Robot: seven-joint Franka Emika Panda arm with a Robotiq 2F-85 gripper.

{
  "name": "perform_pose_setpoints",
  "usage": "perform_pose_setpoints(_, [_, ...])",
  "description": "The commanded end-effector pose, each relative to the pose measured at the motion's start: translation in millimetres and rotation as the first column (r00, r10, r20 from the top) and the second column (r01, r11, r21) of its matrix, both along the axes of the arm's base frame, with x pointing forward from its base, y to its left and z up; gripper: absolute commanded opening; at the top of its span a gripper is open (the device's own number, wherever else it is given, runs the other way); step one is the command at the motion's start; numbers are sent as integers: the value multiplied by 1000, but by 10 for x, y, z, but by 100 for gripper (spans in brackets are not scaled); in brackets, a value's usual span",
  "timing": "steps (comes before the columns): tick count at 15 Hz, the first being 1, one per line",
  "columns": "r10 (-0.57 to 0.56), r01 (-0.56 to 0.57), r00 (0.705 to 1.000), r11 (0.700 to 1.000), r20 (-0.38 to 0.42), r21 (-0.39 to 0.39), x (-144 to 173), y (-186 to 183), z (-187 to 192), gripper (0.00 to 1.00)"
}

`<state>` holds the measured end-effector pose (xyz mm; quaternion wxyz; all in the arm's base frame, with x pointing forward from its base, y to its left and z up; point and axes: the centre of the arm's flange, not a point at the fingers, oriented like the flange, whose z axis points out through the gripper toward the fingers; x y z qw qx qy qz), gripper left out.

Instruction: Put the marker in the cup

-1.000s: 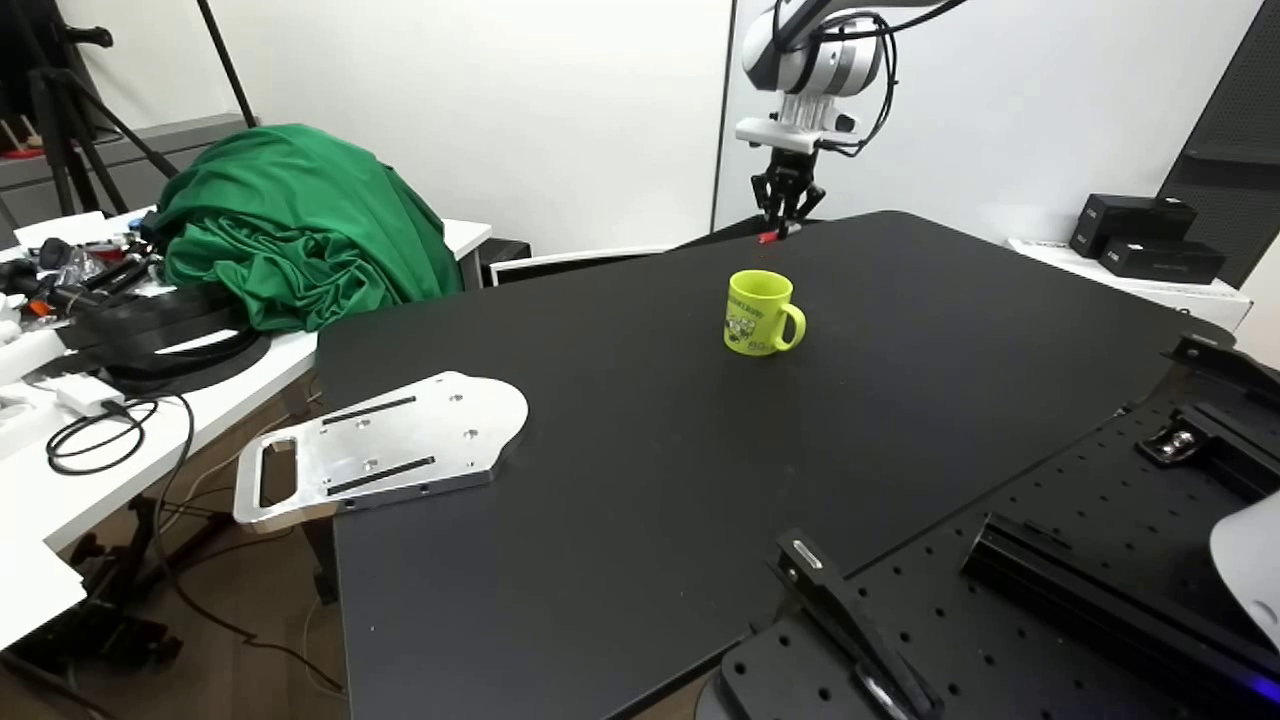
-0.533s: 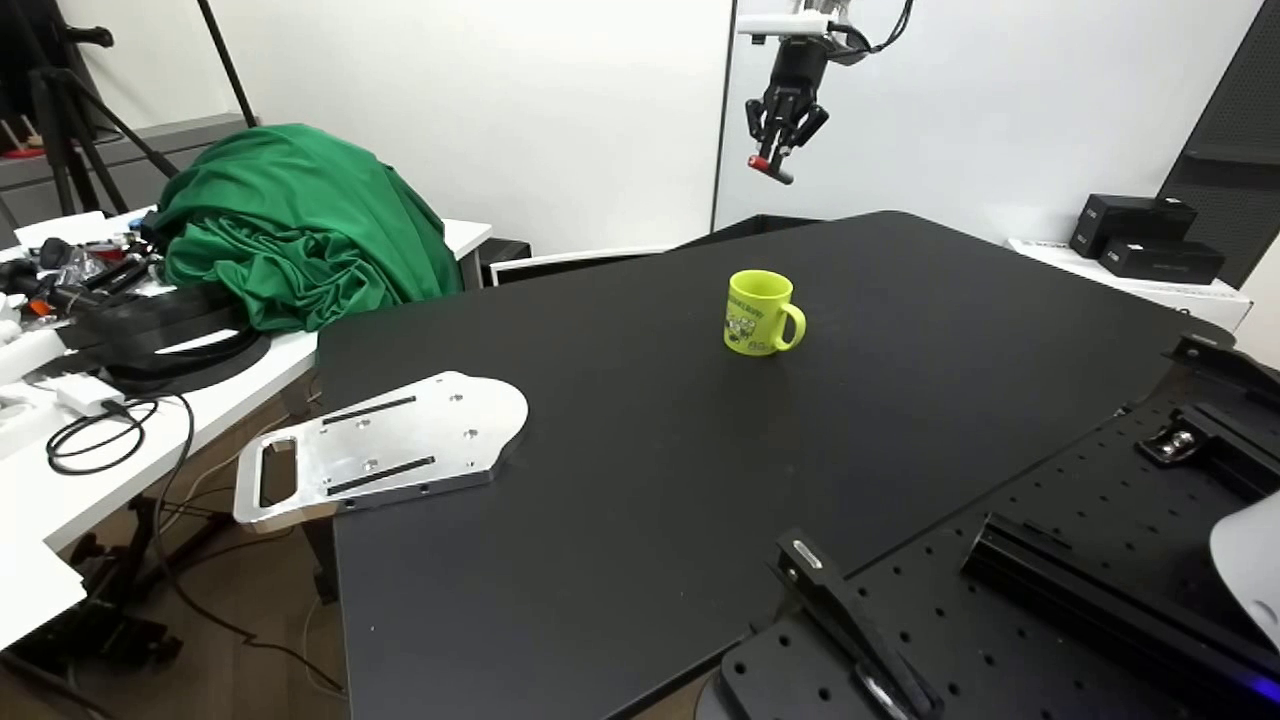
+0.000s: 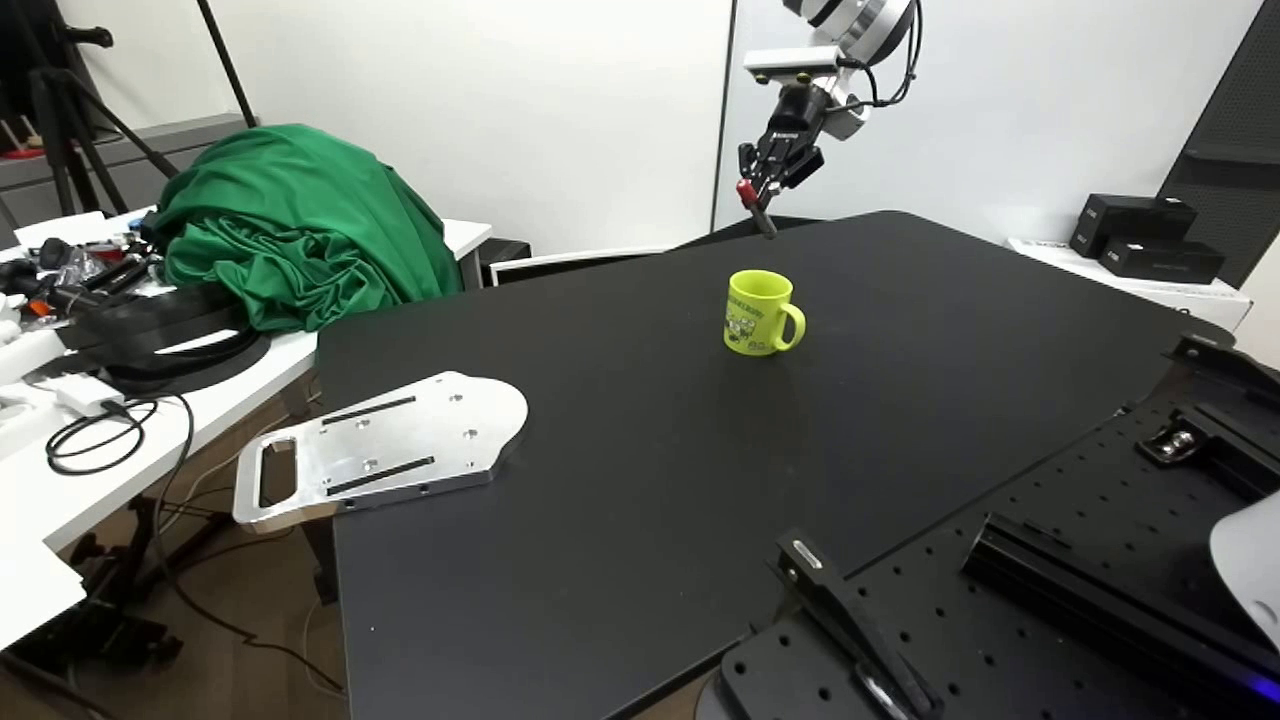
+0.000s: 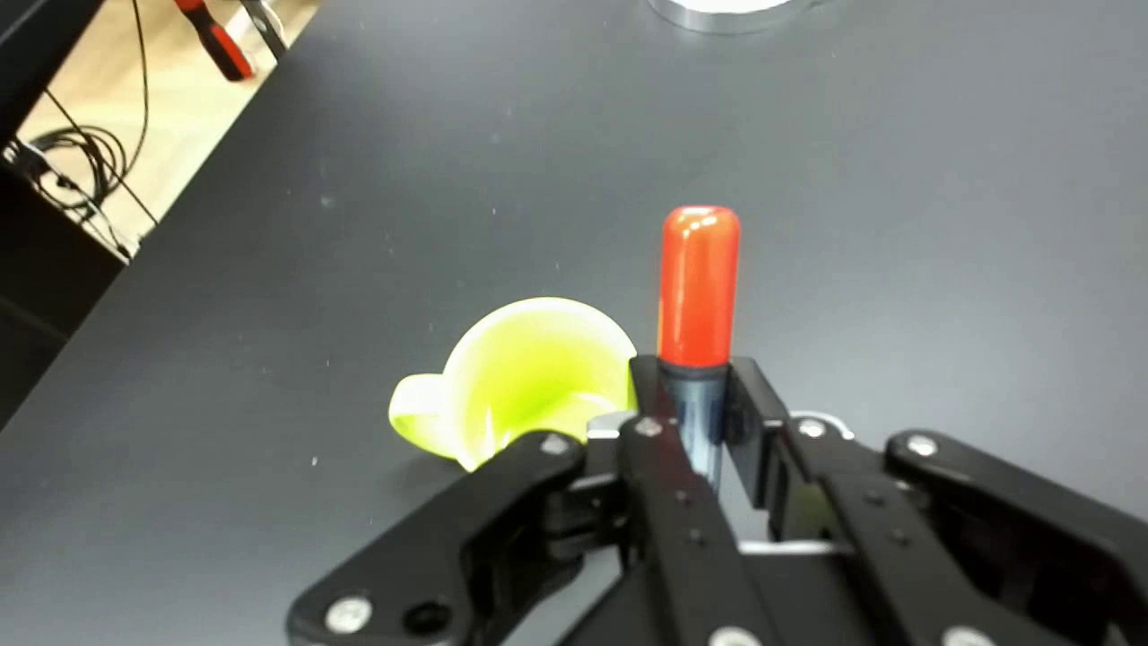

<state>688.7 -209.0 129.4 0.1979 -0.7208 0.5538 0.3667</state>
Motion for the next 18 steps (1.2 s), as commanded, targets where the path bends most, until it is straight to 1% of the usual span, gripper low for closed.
perform_pose_setpoints(1, [-16, 29, 995, 991, -99, 131, 61, 341, -278, 5])
perform_pose_setpoints(3, [-3, 23, 993, 986, -120, 165, 25, 557, -336, 5])
perform_pose_setpoints(5, [7, 13, 993, 987, -119, 162, 8, 706, -278, 5])
perform_pose_setpoints(7, [19, -2, 994, 989, -111, 151, -6, 777, -162, 5])
perform_pose_setpoints(10, [17, 0, 992, 991, -121, 132, -34, 760, -34, 5])
perform_pose_setpoints(13, [7, 11, 990, 992, -140, 126, -162, 657, 57, 5])
perform_pose_setpoints(18, [-14, 39, 984, 989, -175, 141, -345, 420, 11, 5])
